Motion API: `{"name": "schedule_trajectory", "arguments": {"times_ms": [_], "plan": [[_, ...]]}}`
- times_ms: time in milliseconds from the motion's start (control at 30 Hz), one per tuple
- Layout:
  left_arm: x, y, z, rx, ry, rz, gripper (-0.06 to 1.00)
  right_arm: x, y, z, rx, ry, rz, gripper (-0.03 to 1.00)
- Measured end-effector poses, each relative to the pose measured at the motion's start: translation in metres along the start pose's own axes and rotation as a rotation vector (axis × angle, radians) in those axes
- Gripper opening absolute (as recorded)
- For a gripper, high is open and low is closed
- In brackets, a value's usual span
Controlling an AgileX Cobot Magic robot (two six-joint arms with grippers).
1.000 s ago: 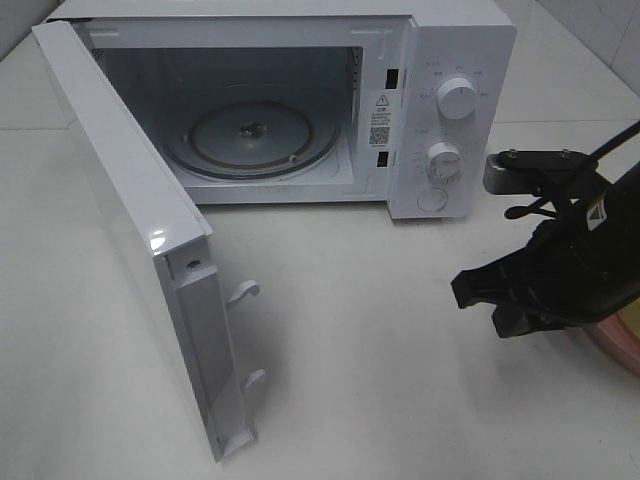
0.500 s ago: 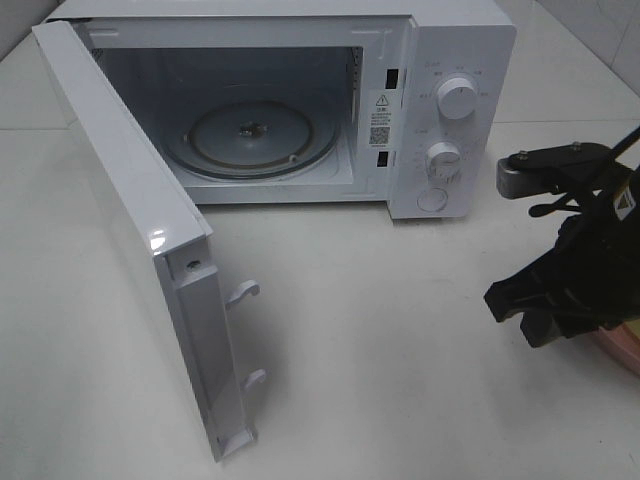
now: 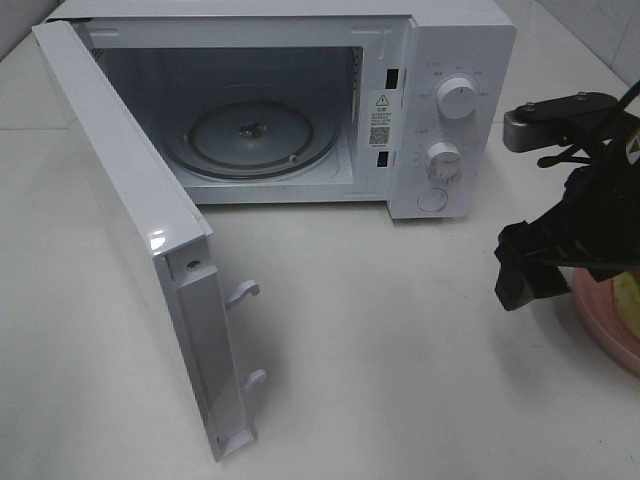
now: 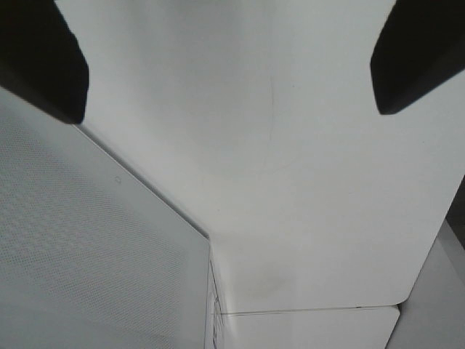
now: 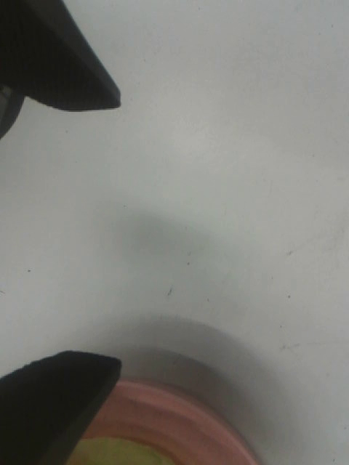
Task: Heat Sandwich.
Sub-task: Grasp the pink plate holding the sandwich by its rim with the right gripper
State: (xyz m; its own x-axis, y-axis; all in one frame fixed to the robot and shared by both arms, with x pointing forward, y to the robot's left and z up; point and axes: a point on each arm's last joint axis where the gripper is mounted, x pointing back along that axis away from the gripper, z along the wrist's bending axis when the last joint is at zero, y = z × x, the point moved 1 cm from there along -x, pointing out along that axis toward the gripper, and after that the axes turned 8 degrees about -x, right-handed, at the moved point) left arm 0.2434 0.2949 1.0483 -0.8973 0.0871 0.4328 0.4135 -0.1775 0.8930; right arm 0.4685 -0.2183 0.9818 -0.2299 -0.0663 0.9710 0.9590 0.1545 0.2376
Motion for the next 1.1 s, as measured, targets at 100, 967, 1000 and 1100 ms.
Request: {"name": "schedule_trajectory", "arguments": {"times_ms": [100, 967, 1000, 1100], "plan": [[0.0, 0.0, 0.0, 0.0, 0.0, 0.0, 0.99, 0.0, 0.002, -0.012, -0.05, -0.012, -0.001, 0.87], [0.0, 0.0, 0.0, 0.0, 0.0, 0.0, 0.99, -0.052, 0.015, -0.067, -0.172, -0.117, 0.095, 0.84], [0.0, 0.0, 0.0, 0.0, 0.0, 0.0, 0.99, -0.052, 0.015, -0.067, -0.172, -0.117, 0.095, 0.84], [0.0, 0.0, 0.0, 0.0, 0.0, 0.0, 0.99, -0.06, 0.02, -0.07, -0.173, -0.138, 0.092, 0.84]]}}
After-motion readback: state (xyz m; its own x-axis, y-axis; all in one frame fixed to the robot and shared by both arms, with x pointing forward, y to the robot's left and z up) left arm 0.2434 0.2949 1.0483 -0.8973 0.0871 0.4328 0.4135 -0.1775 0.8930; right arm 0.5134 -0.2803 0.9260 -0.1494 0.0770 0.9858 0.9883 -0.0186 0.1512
